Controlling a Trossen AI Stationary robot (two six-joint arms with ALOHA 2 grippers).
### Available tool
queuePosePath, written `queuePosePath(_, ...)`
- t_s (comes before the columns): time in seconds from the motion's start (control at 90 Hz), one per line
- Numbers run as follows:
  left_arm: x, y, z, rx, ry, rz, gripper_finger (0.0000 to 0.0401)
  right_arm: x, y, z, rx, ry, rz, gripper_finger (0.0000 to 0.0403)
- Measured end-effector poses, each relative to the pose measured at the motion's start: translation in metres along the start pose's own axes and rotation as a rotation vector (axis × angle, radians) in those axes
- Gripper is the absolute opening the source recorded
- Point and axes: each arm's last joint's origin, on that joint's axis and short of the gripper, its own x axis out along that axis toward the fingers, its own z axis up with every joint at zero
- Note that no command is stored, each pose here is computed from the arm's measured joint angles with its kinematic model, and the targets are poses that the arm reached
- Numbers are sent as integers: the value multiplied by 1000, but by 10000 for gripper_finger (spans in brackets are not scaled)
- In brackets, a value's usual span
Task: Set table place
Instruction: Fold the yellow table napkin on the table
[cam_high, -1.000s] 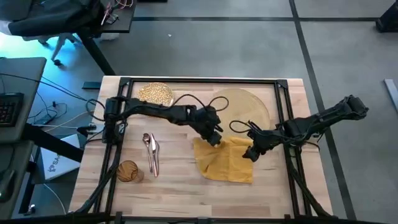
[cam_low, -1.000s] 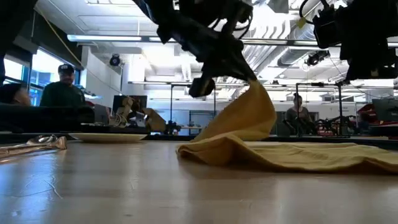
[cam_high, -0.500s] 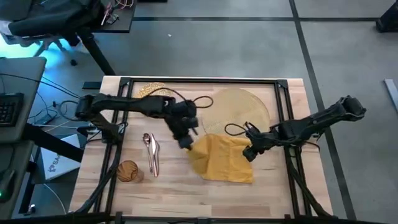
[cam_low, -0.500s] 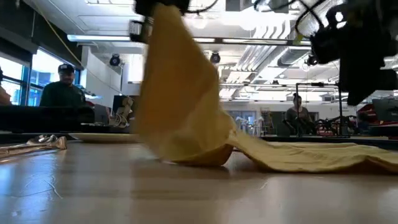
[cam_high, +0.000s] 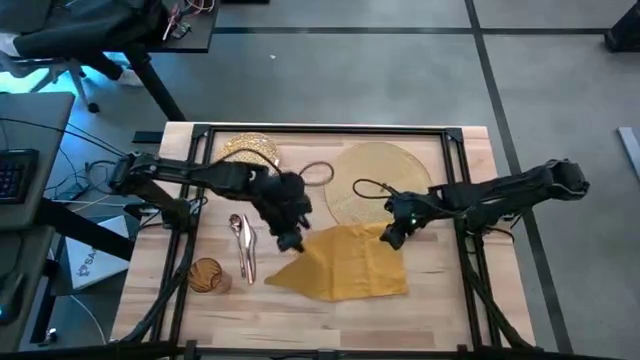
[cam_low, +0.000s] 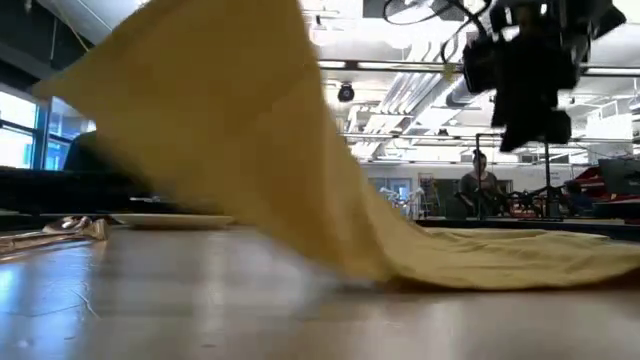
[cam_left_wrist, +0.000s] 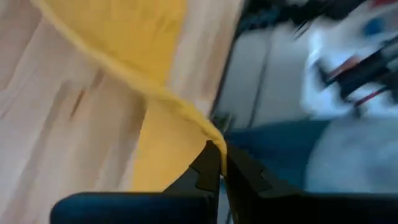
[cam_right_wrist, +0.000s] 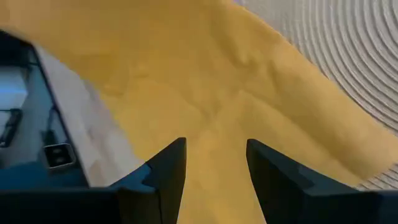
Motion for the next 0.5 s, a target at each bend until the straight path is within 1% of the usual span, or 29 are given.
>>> queuePosePath(0.189,-32,-29,38,63,-359,-333,0,-48,26,15,-50,-134,5,154)
queuePosePath(0.244,-41,-32,48,71,-462,-399,0,-65,34,20,-75,-186,10,154)
queuePosePath(0.322,-51,-32,59,73,-590,-427,0,-89,46,25,-129,-256,31,154)
queuePosePath(0.422,-60,-28,70,74,-749,-394,0,-115,59,27,-201,-335,41,154)
queuePosePath(0.5,-71,-30,76,106,-888,-364,0,-131,66,27,-229,-393,34,154)
